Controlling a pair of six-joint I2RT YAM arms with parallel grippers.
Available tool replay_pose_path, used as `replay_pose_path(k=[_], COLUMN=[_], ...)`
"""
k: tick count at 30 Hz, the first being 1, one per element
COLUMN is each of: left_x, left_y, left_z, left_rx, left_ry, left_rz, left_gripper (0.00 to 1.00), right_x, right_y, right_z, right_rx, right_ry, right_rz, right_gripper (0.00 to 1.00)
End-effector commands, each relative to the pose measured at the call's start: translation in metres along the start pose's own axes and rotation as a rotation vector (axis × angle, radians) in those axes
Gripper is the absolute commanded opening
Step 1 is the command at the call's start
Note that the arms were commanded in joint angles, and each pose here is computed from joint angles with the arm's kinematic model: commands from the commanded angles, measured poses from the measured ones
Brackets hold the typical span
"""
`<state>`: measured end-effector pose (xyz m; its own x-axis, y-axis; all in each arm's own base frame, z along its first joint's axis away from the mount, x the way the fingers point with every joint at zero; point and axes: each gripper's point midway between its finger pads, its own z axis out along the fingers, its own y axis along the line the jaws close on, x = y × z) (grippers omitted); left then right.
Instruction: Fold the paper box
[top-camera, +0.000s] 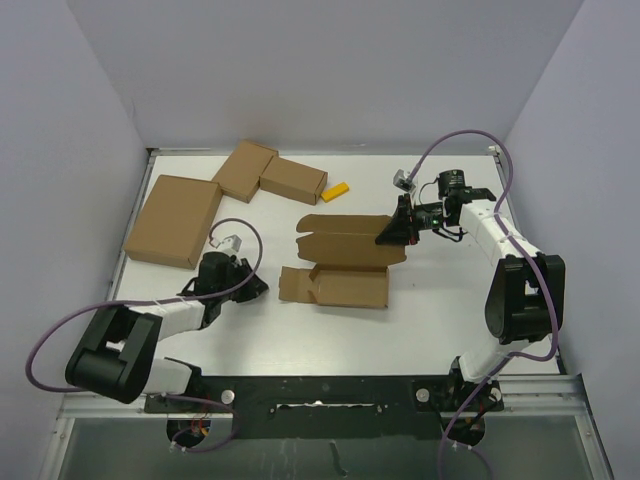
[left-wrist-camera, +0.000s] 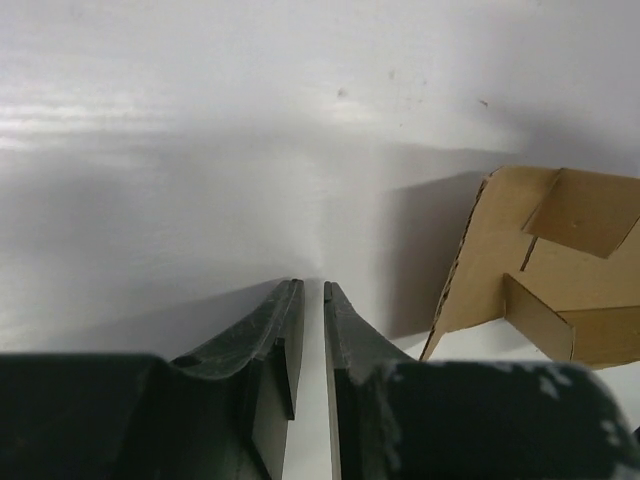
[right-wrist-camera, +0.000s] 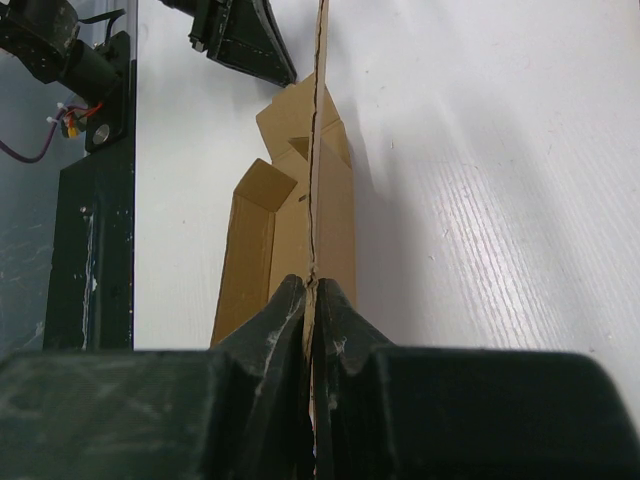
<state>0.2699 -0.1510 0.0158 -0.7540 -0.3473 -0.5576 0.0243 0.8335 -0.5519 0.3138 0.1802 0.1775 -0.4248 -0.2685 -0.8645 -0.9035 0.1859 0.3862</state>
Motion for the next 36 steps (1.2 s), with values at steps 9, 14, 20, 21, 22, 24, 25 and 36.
replay_pose_path(k=[9,14,20,21,22,24,25,36], left_x=[-0.013,-0.007,-0.006,-0.005,-0.004,-0.003,0.001,0.002], left_y=[-0.069,-0.09,-0.107,-0.109,-0.111,-0.113,-0.116,-0.129], left_z=[0.029,0.027,0.015,0.013,0.012,0.011,0.009,0.005], left_rx=[0.331,0.44,0.547,0.562,0.575,0.593,0.619,0.704], left_ry=[0.017,0.033,0.023,0.022,0.025,0.028,0.044,0.05], left_rz=[0.113,0.132,0.144,0.145,0.145,0.14,0.139,0.105], left_gripper=[0.16,0.17,0.2,0.21,0.21,0.23,0.23,0.33], right_x=[-0.013,-0.012,-0.013,-0.013,-0.013,-0.014,-0.013,-0.013], right_y=[0.005,0.005,0.005,0.005,0.006,0.006,0.006,0.005], right_z=[0.0,0.0,-0.001,-0.001,-0.001,-0.001,-0.001,-0.001], right_rx=[-0.036,-0.037,-0.036,-0.036,-0.037,-0.037,-0.039,-0.038], right_ry=[-0.039,-0.038,-0.042,-0.042,-0.043,-0.043,-0.044,-0.044], right_rz=[-0.026,-0.025,-0.025,-0.025,-0.025,-0.026,-0.025,-0.023], right_gripper=[0.0,0.0,0.0,0.0,0.0,0.0,0.0,0.0])
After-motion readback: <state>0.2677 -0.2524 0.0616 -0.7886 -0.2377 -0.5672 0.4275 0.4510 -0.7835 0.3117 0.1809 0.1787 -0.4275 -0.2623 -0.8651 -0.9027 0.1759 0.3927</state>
